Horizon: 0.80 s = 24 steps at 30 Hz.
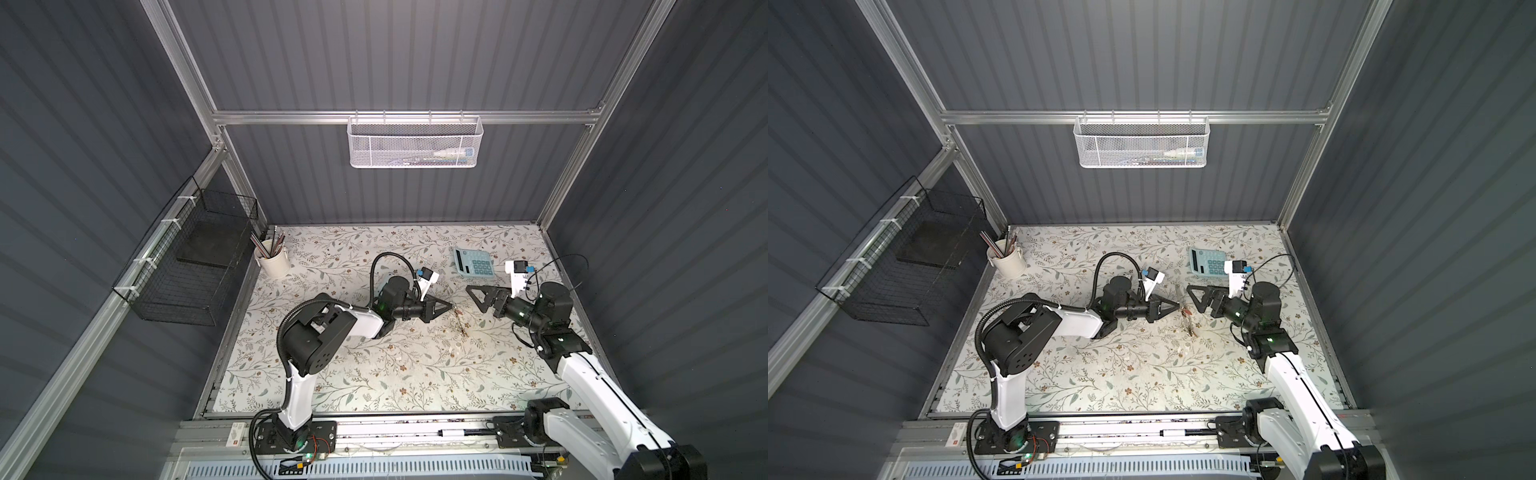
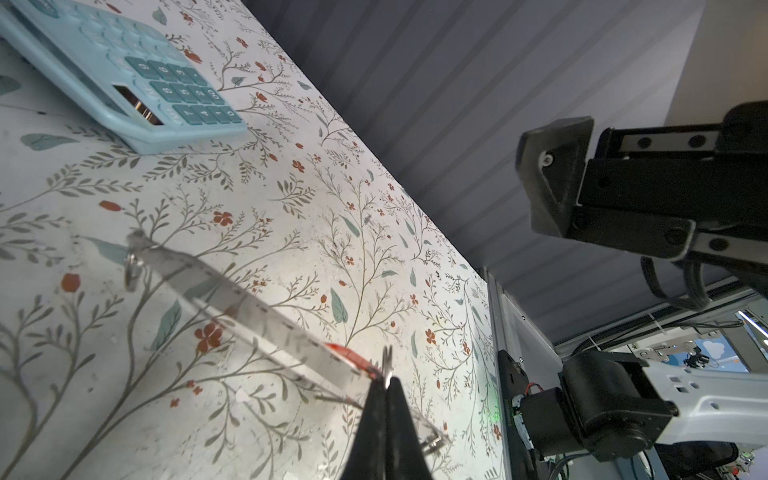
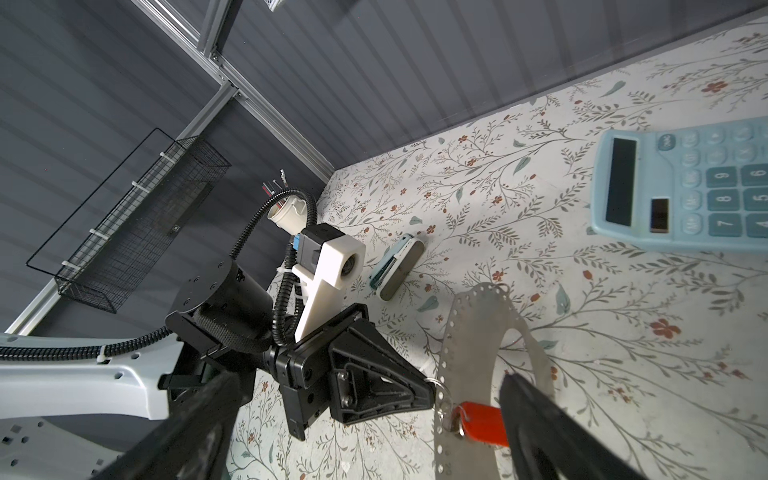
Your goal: Put the keys on the keyring
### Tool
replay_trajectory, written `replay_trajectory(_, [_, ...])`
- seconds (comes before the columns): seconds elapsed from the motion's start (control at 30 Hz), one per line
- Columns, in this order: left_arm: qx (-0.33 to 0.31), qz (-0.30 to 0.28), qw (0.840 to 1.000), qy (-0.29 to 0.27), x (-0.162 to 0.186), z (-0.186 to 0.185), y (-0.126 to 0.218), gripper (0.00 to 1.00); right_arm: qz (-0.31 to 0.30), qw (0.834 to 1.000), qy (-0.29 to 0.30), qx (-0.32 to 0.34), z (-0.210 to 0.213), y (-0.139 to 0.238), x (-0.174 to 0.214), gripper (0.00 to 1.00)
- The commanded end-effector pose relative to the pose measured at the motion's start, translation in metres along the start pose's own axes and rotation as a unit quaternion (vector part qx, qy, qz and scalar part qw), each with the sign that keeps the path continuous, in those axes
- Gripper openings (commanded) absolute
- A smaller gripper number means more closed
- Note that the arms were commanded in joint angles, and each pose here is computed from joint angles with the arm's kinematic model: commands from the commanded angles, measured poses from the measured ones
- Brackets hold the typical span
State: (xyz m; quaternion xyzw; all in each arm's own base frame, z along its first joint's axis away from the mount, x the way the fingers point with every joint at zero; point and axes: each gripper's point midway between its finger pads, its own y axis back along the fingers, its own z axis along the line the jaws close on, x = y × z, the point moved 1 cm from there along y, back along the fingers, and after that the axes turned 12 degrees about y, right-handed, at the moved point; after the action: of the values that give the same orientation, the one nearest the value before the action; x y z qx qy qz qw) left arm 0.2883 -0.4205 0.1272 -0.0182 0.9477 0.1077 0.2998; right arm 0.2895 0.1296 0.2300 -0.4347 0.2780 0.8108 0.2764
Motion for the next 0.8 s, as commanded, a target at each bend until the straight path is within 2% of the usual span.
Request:
replay_trajectory(0.0, [-0.024, 0.014, 1.0, 0.004, 0.012, 0.008, 0.007, 0.0, -0.005, 1.0, -0.003, -0.012, 0.002, -0.001, -0.002, 0.99])
replay_trajectory(0.43, [-0.071, 0.058, 0.995, 0.041, 0.045, 0.037, 0.019, 0.0, 0.004, 1.0, -0.009, -0.013, 0.0, -0.003, 0.002, 0.99])
replay_trajectory(0.77, [-0.097, 0.063, 0.992, 0.05, 0.052, 0.052, 0.026, 0.0, 0.005, 1.0, -0.009, -0.011, -0.001, -0.004, 0.001, 0.99])
